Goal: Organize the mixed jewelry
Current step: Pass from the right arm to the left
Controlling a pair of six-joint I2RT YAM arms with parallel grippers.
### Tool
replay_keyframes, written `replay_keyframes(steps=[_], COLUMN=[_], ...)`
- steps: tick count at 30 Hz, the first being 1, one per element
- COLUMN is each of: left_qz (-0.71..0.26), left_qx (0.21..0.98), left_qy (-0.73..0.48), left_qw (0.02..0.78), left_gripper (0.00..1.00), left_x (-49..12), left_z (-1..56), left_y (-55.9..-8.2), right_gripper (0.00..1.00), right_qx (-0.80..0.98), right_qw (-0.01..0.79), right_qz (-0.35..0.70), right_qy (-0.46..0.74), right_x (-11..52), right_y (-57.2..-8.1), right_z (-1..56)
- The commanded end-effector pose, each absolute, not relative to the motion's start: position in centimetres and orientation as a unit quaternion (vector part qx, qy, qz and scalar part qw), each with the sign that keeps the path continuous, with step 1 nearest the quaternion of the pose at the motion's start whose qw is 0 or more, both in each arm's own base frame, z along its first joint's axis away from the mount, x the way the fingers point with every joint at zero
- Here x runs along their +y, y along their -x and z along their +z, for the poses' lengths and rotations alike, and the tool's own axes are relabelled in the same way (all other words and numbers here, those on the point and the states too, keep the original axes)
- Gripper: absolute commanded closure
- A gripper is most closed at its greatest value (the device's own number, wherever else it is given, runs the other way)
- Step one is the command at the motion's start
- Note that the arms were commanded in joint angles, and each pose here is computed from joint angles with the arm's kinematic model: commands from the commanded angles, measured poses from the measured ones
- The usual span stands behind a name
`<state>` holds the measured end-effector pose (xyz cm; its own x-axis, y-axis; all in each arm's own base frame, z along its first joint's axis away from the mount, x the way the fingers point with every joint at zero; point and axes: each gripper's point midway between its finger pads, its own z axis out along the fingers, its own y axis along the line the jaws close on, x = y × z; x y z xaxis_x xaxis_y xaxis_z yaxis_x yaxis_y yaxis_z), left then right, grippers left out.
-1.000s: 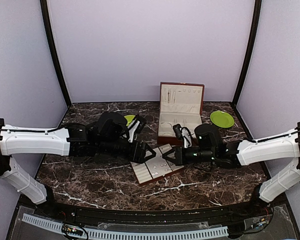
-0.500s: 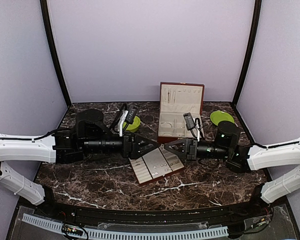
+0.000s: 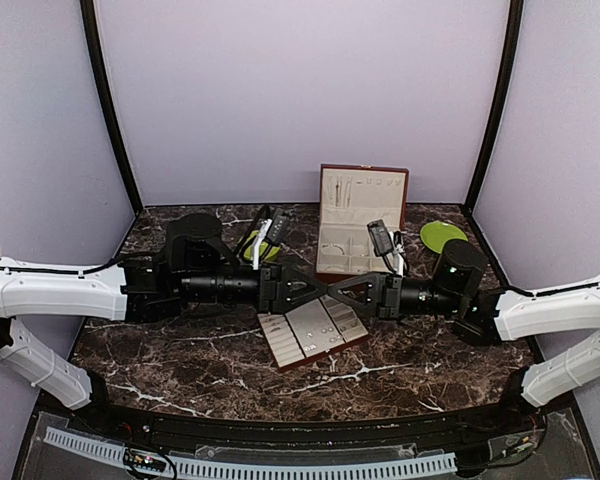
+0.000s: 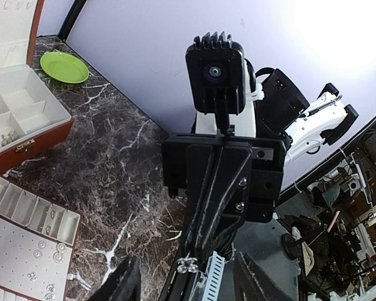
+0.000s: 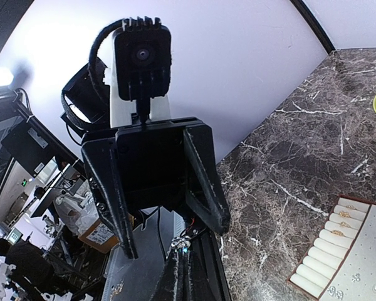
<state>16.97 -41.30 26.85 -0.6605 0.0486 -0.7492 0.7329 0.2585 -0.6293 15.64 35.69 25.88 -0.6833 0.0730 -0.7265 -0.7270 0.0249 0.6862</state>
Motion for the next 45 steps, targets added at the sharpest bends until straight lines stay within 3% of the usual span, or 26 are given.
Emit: replay_keyframes(steps=[1, 11, 45], left_qz=[-0.561, -0.564, -0.576], left_qx=[0.714, 0.715, 0.712], left_qy=[-0.271, -0.271, -0.264], left_qw=[0.319, 0.312, 0.302], left_gripper=[0.52, 0.66, 0.90], left_x=[-41.7, -41.9, -42.0], left_z=[28.6, 28.4, 28.2], left_y=[-16.8, -16.8, -16.5], right_gripper=[1.00, 1.00, 1.00], right_qx=[0.621, 0.616, 0.631], right_qw=[0.322, 0.319, 0.312], right_qz=[0.666, 0.671, 0.666], right_qy=[0.260, 0.261, 0.246], right_x=[35.7, 35.8, 35.8], right_y=[-15.5, -15.4, -15.8], right_z=[27.7, 27.9, 26.5])
